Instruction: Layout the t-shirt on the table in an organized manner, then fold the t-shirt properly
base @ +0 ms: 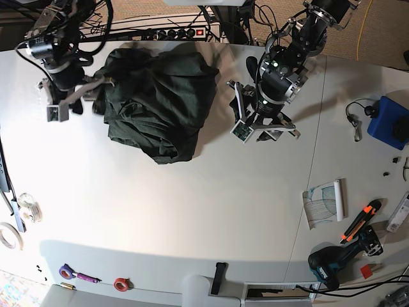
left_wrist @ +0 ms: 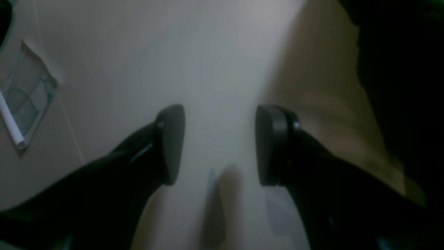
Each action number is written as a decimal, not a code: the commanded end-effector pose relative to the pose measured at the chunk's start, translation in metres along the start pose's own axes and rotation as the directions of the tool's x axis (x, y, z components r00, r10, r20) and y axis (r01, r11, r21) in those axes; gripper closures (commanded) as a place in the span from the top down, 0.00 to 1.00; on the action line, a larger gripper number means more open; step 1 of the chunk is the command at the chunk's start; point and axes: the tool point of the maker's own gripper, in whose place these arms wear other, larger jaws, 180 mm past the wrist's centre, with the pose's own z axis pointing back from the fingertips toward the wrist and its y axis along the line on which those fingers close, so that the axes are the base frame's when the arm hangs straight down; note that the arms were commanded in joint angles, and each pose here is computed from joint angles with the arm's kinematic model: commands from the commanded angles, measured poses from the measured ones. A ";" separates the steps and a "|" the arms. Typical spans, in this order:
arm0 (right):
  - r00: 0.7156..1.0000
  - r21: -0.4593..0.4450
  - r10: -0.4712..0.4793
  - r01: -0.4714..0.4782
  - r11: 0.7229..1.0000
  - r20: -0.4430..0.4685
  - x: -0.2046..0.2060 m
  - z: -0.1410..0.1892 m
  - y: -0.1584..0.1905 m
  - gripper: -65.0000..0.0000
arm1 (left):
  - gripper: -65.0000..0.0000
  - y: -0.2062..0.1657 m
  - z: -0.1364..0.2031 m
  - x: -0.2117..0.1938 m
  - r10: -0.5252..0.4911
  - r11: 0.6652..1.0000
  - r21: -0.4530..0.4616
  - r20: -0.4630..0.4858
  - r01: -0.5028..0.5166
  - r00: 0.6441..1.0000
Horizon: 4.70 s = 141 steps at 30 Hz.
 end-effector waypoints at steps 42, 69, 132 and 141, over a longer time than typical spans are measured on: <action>0.996 0.471 0.076 -0.048 0.881 -0.040 -0.007 -0.022 0.115 0.00 | 0.48 0.004 0.002 0.016 0.010 1.000 0.003 0.062 -0.010 0.998; 0.923 0.702 0.384 -0.287 0.652 0.020 -0.038 0.005 0.232 0.08 | 0.48 0.004 0.002 0.016 0.010 1.000 0.003 0.062 -0.010 0.998; 0.992 0.182 -0.127 0.129 0.975 -0.020 0.000 -0.079 0.001 0.00 | 0.00 -0.067 0.015 0.008 0.048 0.934 -0.357 0.043 -0.030 0.998; 0.981 0.288 -0.159 0.123 0.950 0.107 0.049 -0.079 0.017 0.00 | 0.00 -0.054 0.018 0.057 0.138 0.925 -0.376 0.187 -0.059 0.973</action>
